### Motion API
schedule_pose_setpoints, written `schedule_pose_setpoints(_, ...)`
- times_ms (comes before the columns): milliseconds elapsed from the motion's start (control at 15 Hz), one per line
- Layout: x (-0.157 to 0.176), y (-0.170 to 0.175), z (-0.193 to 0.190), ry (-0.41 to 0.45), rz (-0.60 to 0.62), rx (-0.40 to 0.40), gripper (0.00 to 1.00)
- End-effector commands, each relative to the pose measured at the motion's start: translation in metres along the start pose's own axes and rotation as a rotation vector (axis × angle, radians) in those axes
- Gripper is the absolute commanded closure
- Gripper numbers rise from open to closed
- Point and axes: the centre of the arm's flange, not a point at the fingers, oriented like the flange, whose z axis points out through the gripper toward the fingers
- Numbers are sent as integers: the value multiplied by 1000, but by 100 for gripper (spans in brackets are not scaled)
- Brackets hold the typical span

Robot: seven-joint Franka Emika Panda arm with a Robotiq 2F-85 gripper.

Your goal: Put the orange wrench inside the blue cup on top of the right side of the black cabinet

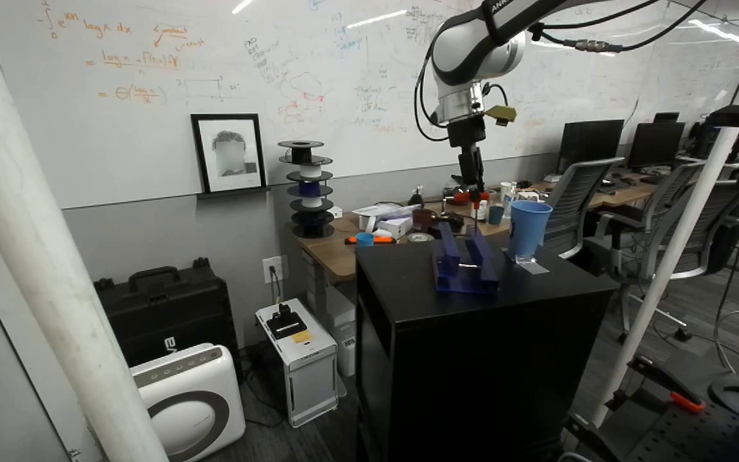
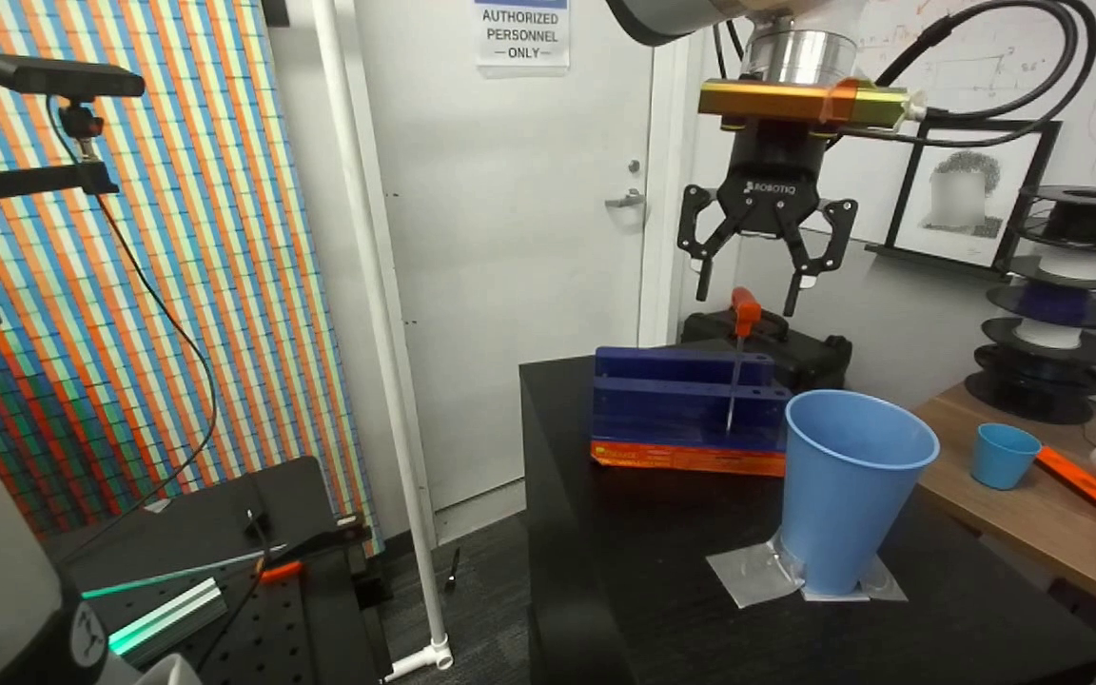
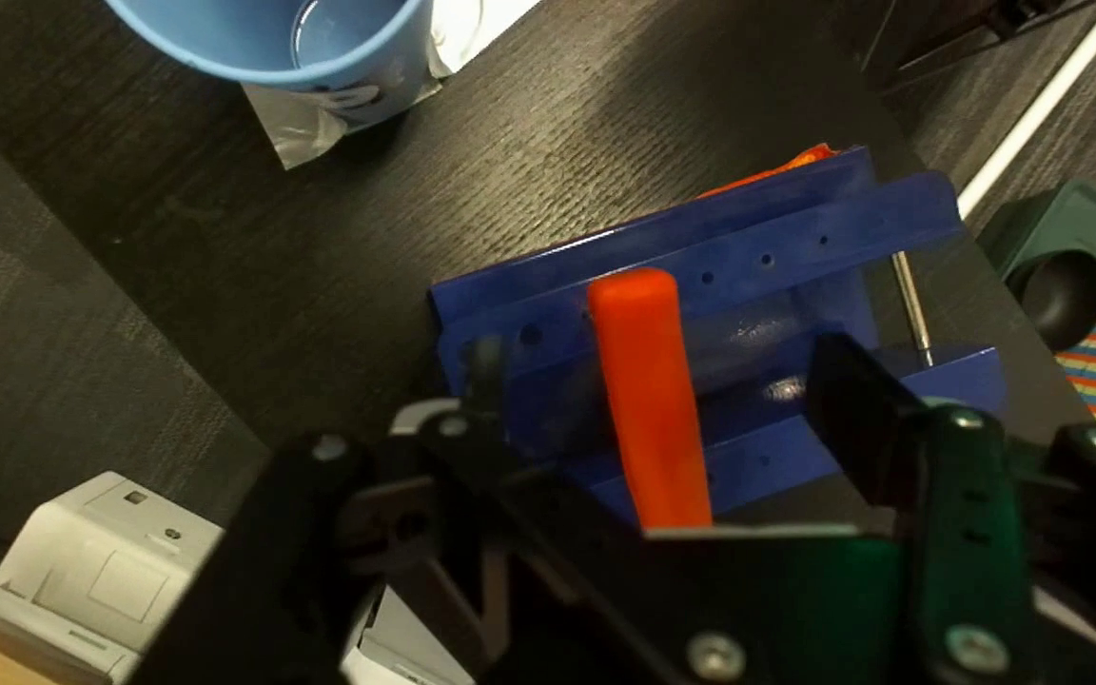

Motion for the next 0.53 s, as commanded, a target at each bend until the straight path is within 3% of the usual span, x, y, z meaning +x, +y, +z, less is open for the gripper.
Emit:
schedule_pose_setpoints(0,8,4,-7,-40,-41,-28,51)
schedule_pose_setpoints(333,-1,7,-8,-81,-66,-68,89)
schedule_pose_setpoints(467,-4,9,-11,-88,-78,-86,93)
